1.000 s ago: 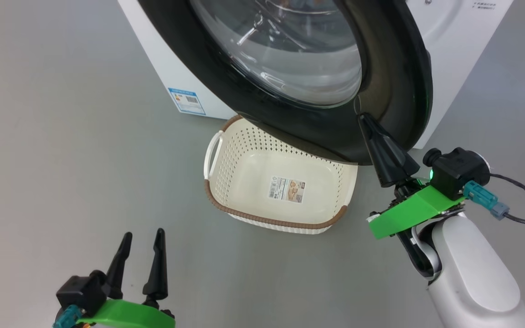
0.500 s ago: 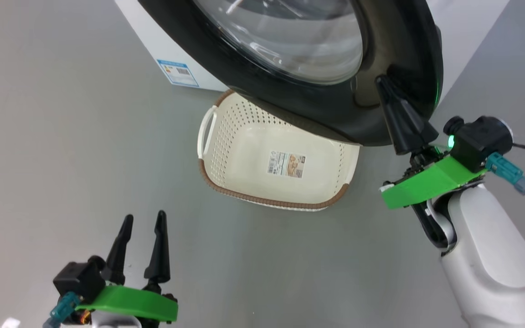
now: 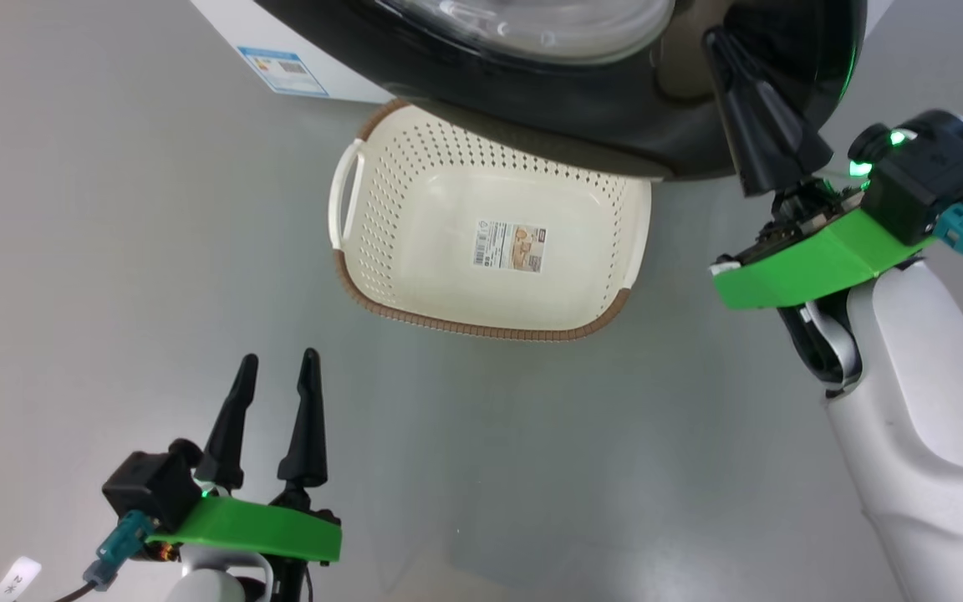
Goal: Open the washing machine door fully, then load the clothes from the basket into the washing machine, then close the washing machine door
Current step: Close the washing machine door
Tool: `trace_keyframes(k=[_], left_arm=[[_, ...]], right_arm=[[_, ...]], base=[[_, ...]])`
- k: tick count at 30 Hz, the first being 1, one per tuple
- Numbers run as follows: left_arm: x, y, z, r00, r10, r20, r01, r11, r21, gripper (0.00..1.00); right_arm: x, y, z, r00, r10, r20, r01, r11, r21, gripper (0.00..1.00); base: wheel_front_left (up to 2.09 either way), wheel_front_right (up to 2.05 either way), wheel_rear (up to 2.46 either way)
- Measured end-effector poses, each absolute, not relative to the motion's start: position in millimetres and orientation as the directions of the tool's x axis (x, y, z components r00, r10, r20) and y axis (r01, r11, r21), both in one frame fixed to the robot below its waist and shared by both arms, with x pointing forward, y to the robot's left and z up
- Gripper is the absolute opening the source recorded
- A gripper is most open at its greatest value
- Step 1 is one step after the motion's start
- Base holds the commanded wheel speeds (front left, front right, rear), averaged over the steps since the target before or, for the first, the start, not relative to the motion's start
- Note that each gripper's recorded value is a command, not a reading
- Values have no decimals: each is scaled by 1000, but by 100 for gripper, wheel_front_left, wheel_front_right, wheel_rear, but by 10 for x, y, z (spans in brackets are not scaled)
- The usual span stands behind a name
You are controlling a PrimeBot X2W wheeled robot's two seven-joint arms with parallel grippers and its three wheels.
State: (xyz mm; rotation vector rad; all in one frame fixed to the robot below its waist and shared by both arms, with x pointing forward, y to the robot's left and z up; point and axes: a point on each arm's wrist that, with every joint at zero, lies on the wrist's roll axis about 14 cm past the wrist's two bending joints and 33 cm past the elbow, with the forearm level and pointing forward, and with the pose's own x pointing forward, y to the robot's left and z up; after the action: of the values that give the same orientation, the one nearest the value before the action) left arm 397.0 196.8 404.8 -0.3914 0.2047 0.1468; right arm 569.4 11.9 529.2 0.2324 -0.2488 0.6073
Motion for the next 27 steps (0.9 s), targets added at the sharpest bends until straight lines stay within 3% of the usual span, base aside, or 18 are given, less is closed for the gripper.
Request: trace_keyframes(k=[27], left_arm=[[4236, 1854, 3808, 963, 77, -259, -175, 909, -379, 100]], right_arm=[[6291, -36, 5213, 790, 497, 358, -559, 824, 91, 0]], base=[[0, 0, 0]])
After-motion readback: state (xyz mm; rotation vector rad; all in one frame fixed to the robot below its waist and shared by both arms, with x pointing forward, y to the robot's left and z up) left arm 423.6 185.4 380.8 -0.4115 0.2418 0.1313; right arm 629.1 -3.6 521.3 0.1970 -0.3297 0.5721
